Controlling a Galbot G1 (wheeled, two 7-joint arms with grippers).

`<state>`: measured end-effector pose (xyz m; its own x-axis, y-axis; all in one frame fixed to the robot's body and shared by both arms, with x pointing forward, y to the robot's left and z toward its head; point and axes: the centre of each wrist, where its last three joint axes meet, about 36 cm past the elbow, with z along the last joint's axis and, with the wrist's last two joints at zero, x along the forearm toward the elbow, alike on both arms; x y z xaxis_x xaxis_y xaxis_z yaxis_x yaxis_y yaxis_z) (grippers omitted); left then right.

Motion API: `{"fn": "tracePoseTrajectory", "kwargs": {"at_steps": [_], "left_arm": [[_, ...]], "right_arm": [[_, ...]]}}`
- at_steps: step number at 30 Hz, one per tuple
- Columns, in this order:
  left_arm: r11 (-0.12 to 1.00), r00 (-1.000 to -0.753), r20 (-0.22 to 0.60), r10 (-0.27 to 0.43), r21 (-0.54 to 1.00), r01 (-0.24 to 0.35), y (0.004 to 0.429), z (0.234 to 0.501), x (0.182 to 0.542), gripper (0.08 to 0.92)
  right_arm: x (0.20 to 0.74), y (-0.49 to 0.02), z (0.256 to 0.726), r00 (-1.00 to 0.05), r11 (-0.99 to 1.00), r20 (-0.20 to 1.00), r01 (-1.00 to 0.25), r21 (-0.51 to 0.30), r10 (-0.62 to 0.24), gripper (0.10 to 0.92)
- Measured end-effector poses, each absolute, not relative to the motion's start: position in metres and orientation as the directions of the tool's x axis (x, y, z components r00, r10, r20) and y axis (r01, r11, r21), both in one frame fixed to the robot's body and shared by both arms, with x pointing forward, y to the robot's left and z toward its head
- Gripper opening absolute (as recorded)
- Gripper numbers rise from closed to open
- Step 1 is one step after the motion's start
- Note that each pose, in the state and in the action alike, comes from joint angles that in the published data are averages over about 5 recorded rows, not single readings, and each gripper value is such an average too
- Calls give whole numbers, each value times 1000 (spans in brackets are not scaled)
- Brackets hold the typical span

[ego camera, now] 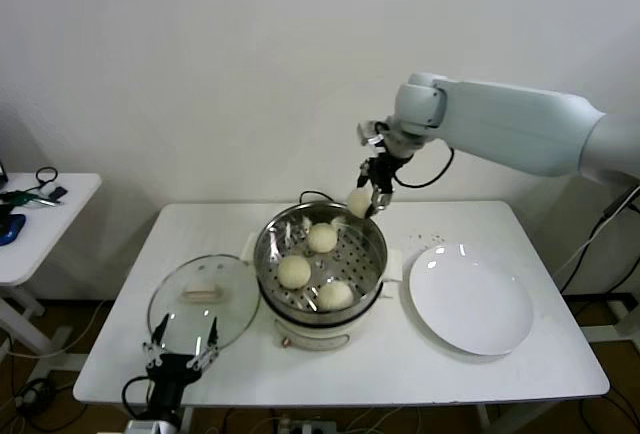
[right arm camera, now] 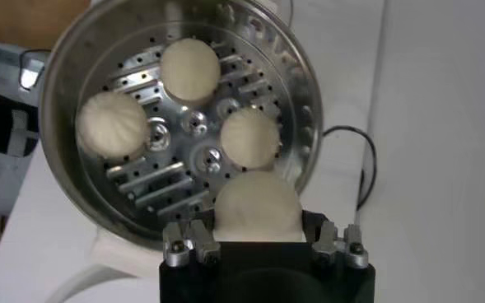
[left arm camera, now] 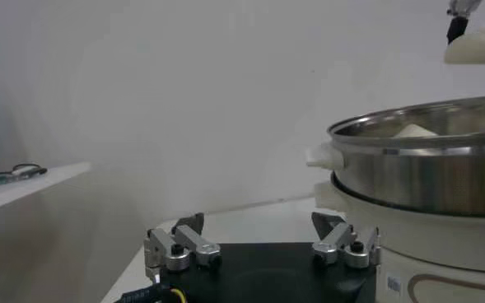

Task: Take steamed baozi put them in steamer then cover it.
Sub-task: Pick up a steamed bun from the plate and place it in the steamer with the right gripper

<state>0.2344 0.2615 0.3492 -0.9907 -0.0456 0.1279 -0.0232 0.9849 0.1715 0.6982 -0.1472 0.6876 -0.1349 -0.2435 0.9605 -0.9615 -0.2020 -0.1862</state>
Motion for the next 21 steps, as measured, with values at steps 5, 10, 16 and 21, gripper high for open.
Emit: {"fn": "tracePoseTrajectory", "kwargs": {"at_steps": [5, 10, 16, 21], "left_arm": [[985, -991, 122, -48, 173, -27, 263, 352, 234, 823], [984, -992, 118, -51, 174, -30, 264, 352, 235, 823], [984, -992, 117, -52, 175, -31, 265, 352, 236, 823], [984, -992, 118, -54, 175, -33, 265, 352, 237, 823]], "right_arm": [[688, -130, 668, -93, -216, 971, -966, -142, -222, 687], [683, -120, 647, -69, -220, 978, -969, -113, -199, 687], [680, -115, 624, -42, -225, 985, -971, -80, -169, 687], [679, -113, 610, -29, -225, 988, -972, -64, -153, 687]]}}
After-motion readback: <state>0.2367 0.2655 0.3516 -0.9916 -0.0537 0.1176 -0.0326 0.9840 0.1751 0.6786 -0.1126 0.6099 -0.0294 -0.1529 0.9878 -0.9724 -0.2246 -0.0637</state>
